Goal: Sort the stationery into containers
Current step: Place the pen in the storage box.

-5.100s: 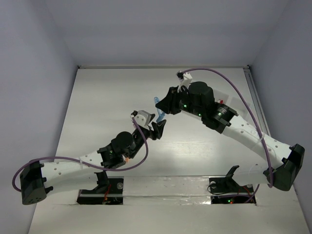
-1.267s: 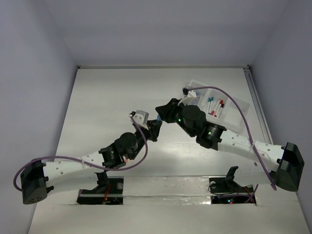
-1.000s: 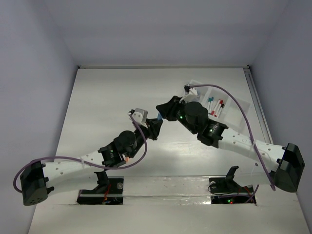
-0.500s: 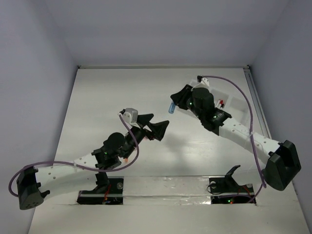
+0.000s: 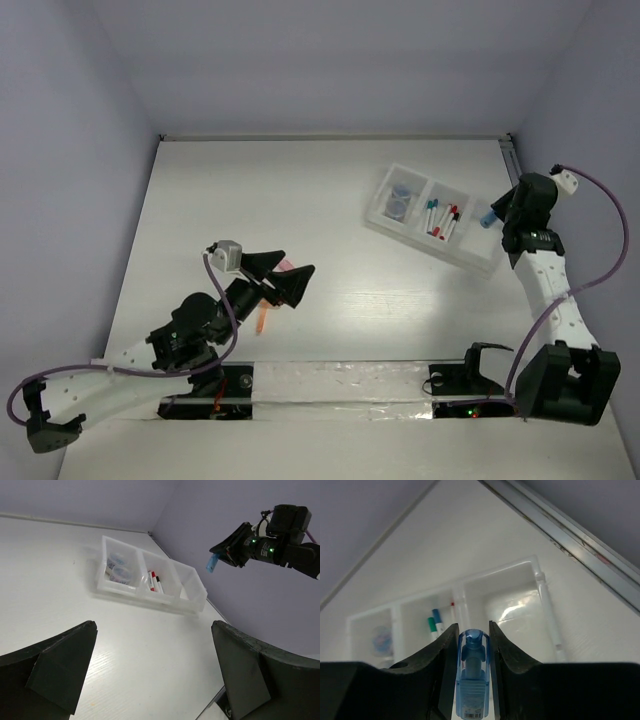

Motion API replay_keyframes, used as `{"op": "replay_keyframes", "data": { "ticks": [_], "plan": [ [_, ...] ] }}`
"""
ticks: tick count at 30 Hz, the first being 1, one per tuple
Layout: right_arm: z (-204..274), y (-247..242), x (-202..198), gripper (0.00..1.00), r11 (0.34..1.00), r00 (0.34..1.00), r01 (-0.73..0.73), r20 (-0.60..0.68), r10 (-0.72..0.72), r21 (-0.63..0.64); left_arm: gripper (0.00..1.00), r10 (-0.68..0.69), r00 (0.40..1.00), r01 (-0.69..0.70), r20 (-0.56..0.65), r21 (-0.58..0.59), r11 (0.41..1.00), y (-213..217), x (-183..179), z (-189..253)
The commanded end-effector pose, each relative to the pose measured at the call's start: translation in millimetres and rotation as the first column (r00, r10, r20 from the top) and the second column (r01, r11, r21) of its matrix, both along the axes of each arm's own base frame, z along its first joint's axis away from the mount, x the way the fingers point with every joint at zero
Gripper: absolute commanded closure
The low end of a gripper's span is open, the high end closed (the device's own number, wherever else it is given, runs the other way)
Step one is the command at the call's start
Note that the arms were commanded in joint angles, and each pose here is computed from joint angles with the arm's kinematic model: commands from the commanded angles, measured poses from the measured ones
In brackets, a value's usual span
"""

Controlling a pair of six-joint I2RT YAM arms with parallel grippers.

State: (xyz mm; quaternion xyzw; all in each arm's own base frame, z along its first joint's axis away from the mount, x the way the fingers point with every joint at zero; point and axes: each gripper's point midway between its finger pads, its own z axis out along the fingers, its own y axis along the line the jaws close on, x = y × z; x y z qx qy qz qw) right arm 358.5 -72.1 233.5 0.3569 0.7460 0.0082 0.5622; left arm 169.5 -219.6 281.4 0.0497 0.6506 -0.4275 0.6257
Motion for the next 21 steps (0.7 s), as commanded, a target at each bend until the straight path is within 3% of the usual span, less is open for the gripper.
{"op": "replay_keyframes", "data": {
  "ticks": [1, 7, 15, 18, 19, 21],
  "plan": [
    [-21.7, -14.5, 0.4, 1.0, 0.998, 0.994, 0.003, -0.11, -0.01, -0.057, 0.01, 0.026, 1.0, -0.026, -0.015, 0.026, 0.999, 11.7, -1.0, -10.8],
    [-56.9, -40.5, 12.3, 0.99, 0.993, 0.97, 0.051, -0.231, -0.075, -0.106, 0.01, 0.033, 0.999, -0.033, 0.003, -0.004, 0.999, 24.3, -5.5, -12.9],
    [-97.1, -43.7, 24.2, 0.82, 0.993, 0.945, 0.032, -0.32, -0.065, -0.109, 0.01, 0.039, 0.999, -0.039, 0.002, -0.007, 0.999, 28.0, -6.2, -17.9],
    [-107.8, -42.1, 28.0, 0.72, 0.995, 0.939, 0.024, -0.339, -0.054, -0.094, 0.01, 0.041, 0.999, -0.041, -0.001, -0.012, 0.999, 28.8, -6.2, -17.1],
    [-107.0, -41.6, 29.7, 0.6, 0.996, 0.94, 0.02, -0.336, -0.05, -0.092, 0.01, 0.044, 0.999, -0.044, -0.004, -0.013, 0.999, 29.2, -5.9, -17.1],
    [-102.4, -38.8, 31.5, 0.5, 0.997, 0.945, 0.006, -0.327, -0.033, -0.083, 0.01, 0.045, 0.999, -0.046, -0.008, -0.022, 0.999, 30.1, -6.1, -16.0]
  ]
}}
